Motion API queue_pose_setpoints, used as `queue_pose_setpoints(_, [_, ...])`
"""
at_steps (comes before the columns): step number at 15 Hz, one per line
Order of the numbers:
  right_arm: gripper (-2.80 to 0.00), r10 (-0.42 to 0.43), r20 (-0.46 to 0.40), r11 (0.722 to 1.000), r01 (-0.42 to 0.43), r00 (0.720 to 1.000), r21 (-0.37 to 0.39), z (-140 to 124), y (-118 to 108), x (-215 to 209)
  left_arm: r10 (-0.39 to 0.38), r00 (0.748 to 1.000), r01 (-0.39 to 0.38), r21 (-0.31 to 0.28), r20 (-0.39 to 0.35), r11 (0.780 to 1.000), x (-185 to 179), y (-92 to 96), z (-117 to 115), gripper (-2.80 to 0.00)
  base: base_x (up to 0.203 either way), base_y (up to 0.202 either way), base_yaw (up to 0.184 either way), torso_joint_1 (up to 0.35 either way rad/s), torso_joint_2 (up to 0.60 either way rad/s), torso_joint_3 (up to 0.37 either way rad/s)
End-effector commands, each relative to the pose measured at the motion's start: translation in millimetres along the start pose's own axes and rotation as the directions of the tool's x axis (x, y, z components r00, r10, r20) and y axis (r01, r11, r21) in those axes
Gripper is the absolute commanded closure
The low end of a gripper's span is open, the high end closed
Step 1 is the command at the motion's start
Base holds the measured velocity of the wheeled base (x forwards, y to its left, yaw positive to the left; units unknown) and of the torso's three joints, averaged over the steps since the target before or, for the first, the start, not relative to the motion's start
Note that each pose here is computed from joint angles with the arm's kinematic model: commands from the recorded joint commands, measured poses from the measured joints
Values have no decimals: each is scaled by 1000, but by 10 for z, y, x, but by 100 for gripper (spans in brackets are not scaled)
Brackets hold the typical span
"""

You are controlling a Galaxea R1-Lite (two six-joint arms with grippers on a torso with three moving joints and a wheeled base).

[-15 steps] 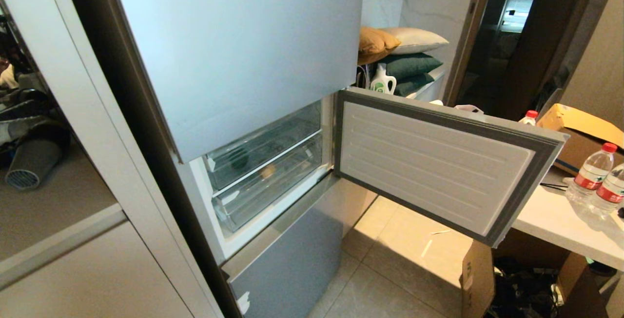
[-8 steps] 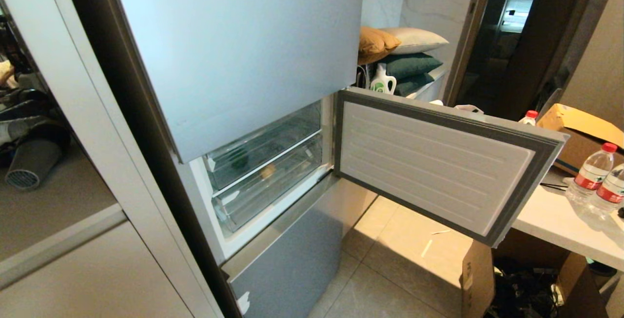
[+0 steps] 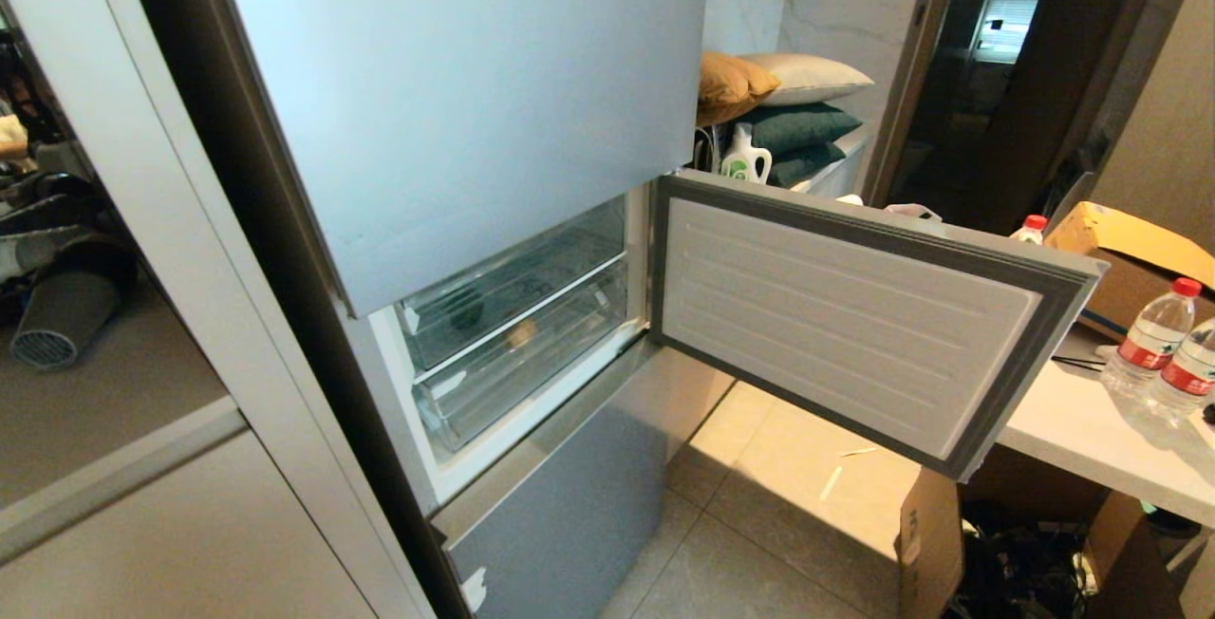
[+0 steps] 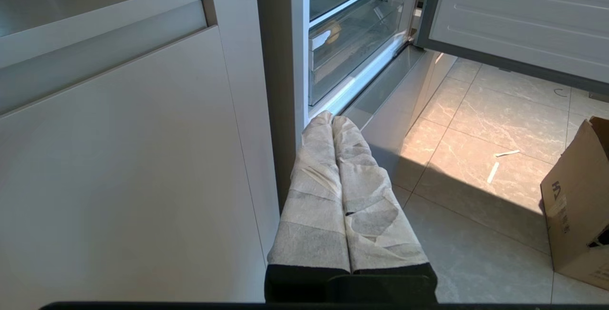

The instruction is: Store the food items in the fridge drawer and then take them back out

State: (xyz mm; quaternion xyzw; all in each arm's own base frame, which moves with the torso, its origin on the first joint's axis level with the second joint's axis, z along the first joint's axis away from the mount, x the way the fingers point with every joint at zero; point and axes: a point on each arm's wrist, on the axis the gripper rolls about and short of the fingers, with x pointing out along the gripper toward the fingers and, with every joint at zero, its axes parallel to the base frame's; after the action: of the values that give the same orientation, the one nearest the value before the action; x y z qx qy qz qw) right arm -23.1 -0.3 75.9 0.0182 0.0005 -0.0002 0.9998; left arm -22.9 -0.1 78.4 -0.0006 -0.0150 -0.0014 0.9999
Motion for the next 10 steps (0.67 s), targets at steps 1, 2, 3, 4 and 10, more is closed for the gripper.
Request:
queue_pose_setpoints(1, [0,-1,0,1000,1,1000,0,-1,0,1,0,1000,0,0,-10,1000,7,0,-30,0,0,0,0,0,0,0])
queue_pose_setpoints(2, [0,-3,-2,1000,3,1000,0,0,1,0,0,1000,0,0,-10,1000,7,0,-30,0,0,0,0,0,0,0])
queue_pose_setpoints(3, [0,-4,-2,1000,4,1000,0,4,0,-2,0,1000,0,0,-10,1000,7,0,-30,0,0,0,0,0,0,0])
queue_pose_setpoints(4, [0,-11,12,1000,11,1000,1,78,1,-23,0,1000,0,0,-10,1000,7,0,-30,0,0,0,0,0,0,0])
queue_pose_setpoints(10, [0,-126,-195,965,165,973,203,897,11,322,0,1000,0,0,-10,1000,7,0,-30,0,0,0,0,0,0,0])
